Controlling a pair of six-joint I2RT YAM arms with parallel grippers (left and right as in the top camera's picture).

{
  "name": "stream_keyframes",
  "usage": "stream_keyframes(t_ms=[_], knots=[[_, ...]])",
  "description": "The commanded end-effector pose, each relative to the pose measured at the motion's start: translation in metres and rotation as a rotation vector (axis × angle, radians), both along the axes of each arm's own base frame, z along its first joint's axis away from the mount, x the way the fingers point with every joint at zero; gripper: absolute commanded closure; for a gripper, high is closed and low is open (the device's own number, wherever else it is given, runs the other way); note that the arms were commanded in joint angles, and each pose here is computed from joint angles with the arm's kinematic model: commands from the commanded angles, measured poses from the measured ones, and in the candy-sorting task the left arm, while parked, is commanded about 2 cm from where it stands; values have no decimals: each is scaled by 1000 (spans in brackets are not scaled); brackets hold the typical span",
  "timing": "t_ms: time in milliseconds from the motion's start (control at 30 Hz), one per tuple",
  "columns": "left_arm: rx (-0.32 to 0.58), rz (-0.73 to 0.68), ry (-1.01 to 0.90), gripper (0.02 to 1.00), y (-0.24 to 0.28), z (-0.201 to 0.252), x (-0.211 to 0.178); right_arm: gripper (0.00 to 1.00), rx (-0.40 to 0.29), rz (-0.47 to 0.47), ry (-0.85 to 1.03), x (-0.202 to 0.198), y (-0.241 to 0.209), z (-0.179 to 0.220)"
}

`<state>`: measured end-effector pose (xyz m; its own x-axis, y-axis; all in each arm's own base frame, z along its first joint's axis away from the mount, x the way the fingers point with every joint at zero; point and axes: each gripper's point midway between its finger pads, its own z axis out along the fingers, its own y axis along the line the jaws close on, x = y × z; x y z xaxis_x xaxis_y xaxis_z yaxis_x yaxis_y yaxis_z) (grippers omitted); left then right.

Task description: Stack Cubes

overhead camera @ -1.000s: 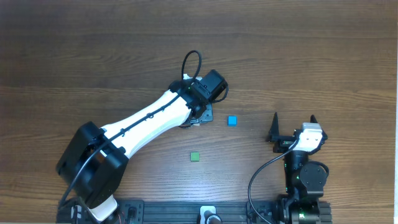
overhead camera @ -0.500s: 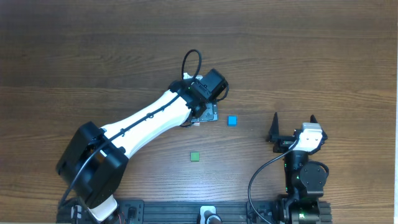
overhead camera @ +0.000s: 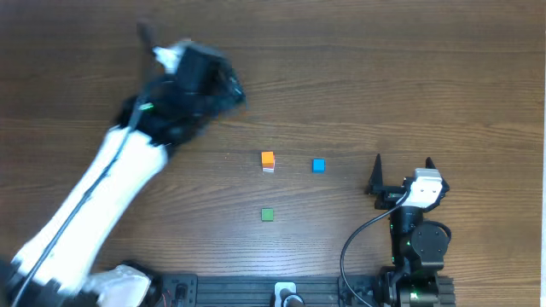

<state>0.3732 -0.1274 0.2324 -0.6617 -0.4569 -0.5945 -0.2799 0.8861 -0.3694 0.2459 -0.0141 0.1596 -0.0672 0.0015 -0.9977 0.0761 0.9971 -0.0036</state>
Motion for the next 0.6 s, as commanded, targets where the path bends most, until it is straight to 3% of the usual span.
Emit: stream_keyframes(t_ms=[33,133,300,600], knots=[[51,32,-230,20,52,54,-11,7,5,-18,4,0,-3,-2],[82,65,-378,25,84,73,-27,7,5,-18,4,0,-3,-2],[209,20,-621,23,117,85,-68,9,5,-18,4,0,-3,-2],[360,-49,-776,20,139,33,-122,12,5,-18,4,0,-3,-2]])
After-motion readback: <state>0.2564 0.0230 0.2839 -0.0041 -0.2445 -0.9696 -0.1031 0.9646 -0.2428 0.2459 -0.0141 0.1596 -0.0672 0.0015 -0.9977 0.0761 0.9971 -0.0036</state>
